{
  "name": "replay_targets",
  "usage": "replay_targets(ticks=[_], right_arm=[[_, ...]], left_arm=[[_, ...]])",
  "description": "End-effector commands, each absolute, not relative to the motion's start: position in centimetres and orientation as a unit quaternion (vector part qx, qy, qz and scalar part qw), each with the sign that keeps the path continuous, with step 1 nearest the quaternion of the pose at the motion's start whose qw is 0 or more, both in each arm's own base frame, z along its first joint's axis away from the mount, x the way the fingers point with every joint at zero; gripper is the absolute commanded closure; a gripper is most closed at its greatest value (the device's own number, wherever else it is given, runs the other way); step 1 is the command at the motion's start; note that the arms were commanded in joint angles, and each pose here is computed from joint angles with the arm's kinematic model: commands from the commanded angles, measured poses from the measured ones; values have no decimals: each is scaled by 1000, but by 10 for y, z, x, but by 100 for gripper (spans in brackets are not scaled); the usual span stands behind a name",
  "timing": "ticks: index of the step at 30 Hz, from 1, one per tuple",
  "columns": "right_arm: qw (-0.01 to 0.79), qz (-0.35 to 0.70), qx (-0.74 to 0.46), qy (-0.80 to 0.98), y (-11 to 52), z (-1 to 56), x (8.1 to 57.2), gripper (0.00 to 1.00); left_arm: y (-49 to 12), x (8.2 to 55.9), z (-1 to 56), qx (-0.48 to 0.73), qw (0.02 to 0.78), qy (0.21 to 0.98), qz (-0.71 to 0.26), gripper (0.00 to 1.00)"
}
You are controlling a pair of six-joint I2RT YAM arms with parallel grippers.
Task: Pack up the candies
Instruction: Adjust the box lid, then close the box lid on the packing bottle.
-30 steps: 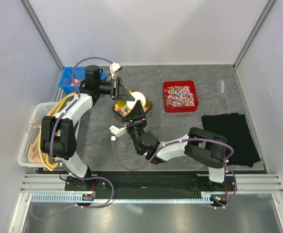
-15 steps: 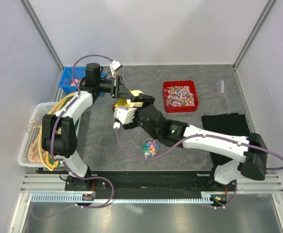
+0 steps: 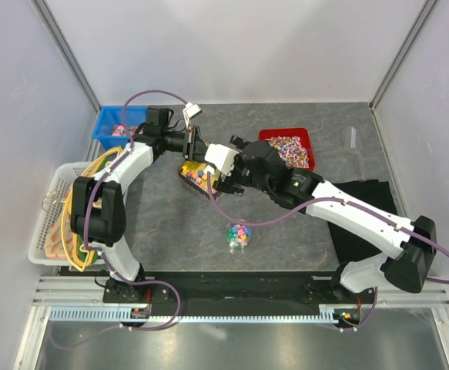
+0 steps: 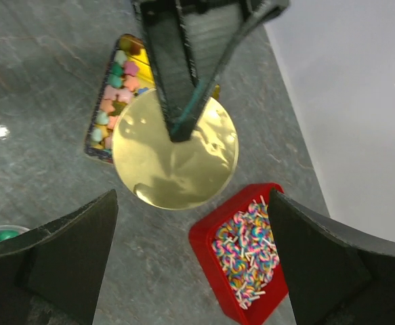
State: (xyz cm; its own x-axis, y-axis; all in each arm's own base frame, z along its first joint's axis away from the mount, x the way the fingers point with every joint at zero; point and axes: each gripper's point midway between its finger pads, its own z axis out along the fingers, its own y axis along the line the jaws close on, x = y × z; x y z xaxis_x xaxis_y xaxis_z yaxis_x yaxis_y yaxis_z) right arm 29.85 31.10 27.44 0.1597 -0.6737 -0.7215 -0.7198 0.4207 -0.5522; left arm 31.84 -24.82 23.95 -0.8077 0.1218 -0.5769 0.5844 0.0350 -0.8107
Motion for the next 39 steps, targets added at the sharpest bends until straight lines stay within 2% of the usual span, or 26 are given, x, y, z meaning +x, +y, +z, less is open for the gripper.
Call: replay_targets(ticks=[1, 11, 27, 39], right_arm=[[527, 92, -561, 632, 336, 283, 281, 2], [502, 100, -569, 644, 346, 267, 286, 2], [527, 60, -535, 658, 335, 270, 315, 2], [512, 82, -548, 657, 338, 259, 312, 2]], left_arm=[[-248, 315, 254, 287, 208, 680, -642, 98], [-250, 312, 255, 293, 203, 675, -646, 98], [-252, 305, 256, 302, 194, 665, -655, 98], [-256, 305, 254, 303, 189, 665, -656, 98]])
